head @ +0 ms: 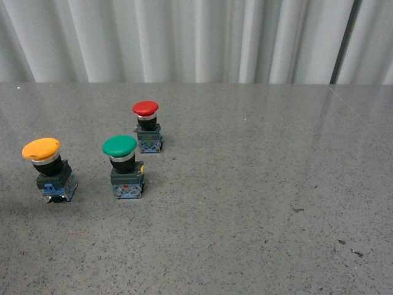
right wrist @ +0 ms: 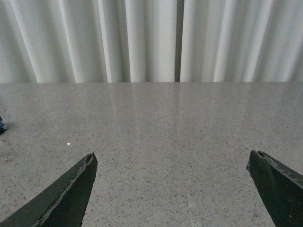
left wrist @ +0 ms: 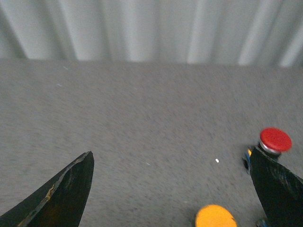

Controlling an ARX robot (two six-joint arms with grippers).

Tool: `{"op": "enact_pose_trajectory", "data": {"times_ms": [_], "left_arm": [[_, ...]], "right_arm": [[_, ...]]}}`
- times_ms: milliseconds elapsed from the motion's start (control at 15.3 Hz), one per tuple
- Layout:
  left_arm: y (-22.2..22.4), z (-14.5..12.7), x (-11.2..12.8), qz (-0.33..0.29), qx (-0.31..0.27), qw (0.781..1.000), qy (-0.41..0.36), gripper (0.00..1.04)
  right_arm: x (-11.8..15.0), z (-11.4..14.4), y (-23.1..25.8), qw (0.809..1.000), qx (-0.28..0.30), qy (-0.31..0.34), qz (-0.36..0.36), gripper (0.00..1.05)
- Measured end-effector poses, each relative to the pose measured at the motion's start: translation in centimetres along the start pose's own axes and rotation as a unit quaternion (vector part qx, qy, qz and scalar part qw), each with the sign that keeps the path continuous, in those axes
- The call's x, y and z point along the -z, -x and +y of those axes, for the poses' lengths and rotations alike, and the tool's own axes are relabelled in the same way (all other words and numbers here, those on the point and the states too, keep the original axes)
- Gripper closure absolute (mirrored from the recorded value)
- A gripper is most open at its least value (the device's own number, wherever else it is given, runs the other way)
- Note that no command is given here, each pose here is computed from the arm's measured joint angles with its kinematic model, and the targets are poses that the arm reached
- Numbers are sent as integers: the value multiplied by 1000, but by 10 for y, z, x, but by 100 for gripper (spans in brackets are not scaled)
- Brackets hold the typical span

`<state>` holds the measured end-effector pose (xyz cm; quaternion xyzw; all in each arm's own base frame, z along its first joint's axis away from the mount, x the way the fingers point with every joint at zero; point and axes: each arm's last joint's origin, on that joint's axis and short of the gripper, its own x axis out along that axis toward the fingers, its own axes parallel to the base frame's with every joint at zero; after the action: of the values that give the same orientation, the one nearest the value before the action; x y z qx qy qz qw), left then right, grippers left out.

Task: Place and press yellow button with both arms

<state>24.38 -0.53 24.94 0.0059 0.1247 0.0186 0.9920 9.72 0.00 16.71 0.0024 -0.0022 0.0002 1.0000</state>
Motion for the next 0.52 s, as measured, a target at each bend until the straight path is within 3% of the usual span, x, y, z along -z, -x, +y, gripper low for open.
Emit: {"op": "enact_pose_trajectory", "data": {"times_ms": [131, 523], "left_arm": [[-39, -17, 14, 87, 55, 995, -4, 7], [-52, -30, 37, 149, 74, 986, -9, 7]], "right_arm": [[0, 0, 0, 1000, 0, 0, 0, 7], [0, 0, 0, 1000, 0, 0, 0, 7]]}}
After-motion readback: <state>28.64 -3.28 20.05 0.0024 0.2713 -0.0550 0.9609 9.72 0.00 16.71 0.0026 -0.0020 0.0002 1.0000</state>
